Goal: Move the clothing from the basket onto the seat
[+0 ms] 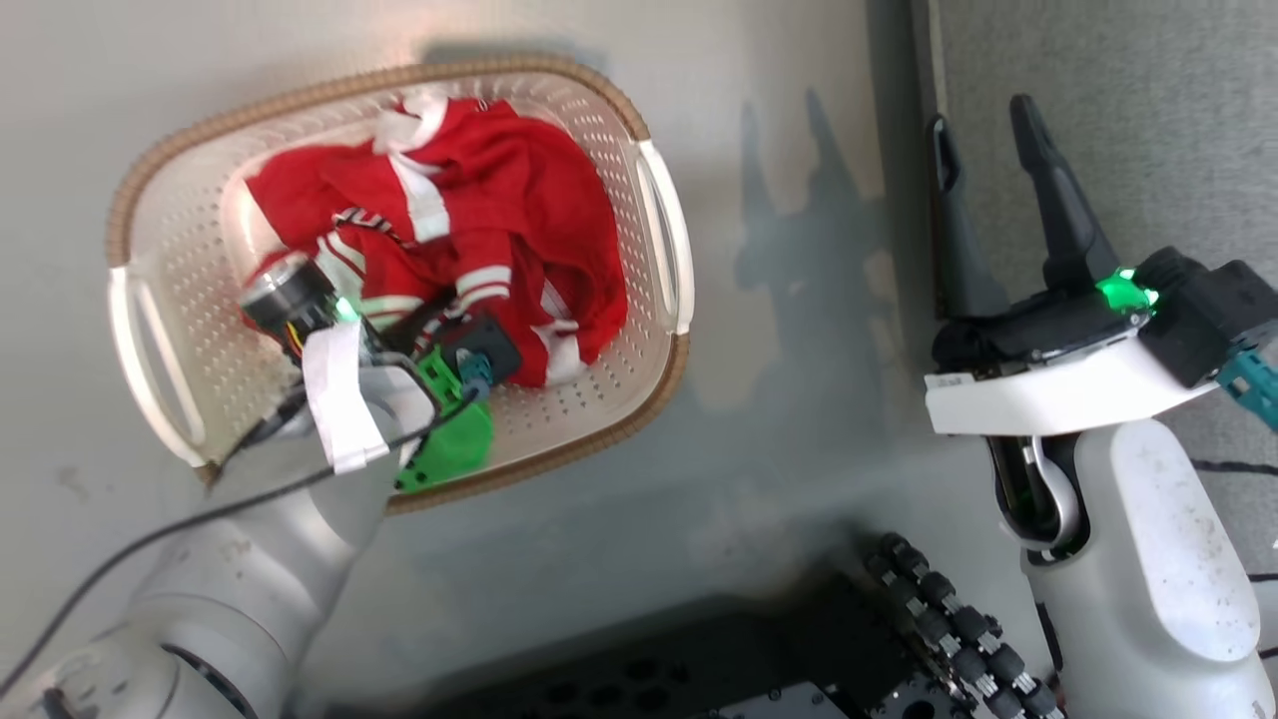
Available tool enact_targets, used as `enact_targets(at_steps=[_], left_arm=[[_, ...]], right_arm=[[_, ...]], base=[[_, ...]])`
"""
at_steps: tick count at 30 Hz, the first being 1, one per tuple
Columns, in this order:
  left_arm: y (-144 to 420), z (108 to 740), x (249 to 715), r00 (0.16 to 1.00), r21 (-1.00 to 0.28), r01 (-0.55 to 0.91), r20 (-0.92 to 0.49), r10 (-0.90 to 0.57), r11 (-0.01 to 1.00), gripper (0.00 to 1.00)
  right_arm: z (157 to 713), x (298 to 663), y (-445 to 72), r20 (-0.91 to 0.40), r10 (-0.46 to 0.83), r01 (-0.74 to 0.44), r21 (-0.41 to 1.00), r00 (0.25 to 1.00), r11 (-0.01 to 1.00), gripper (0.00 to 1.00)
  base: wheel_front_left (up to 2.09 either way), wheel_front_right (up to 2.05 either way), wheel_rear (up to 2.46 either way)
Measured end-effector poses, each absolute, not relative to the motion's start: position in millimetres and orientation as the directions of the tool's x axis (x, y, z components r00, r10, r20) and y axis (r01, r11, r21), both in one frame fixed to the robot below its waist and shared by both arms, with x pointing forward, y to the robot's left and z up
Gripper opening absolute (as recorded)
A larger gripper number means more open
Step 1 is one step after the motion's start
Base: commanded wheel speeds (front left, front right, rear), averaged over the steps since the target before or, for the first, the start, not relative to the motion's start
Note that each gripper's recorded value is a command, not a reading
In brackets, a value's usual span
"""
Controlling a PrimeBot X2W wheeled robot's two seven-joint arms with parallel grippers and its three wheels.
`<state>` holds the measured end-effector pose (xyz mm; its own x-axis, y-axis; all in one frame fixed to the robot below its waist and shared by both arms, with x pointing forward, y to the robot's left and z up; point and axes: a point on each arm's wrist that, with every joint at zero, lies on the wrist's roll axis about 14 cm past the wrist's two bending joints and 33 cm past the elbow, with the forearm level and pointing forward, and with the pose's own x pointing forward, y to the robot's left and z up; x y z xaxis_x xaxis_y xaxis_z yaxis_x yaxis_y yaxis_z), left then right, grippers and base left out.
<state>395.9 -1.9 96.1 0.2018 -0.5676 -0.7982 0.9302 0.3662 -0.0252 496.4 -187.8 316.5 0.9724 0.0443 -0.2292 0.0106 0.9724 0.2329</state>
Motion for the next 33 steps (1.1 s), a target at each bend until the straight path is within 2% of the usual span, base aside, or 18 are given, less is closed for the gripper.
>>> enact_targets(at_steps=[4, 16, 24, 33], left_arm=[[-7.0, 125.5, 395.0, 0.248, -0.034, 0.903, -0.773, -0.583, 0.429, 0.00], [-21.4, 246.5, 406.6, 0.497, -0.081, 0.740, -0.603, -0.623, 0.668, 0.00], [-15.0, 325.1, 405.4, 0.647, -0.074, 0.655, -0.461, -0.608, 0.752, 0.00], [-5.8, 430.3, 415.3, 0.799, -0.047, 0.570, -0.201, -0.567, 0.820, 0.00]], right_arm=[[335.5, 489.6, -184.6, -0.211, 0.051, -0.003, 0.222, 0.976, 0.975, 1.00], [393.4, 448.2, -155.4, -0.161, 0.124, -0.090, 0.203, 0.979, 0.975, 1.00], [427.8, 414.6, -145.8, -0.114, 0.144, -0.117, 0.213, 0.983, 0.970, 1.00], [467.8, 380.3, -134.4, -0.023, 0.172, -0.164, 0.214, 0.985, 0.963, 1.00]], base=[[0.00, 0.00, 0.00], [0.00, 0.00, 0.00], [0.00, 0.00, 0.00], [0.00, 0.00, 0.00]])
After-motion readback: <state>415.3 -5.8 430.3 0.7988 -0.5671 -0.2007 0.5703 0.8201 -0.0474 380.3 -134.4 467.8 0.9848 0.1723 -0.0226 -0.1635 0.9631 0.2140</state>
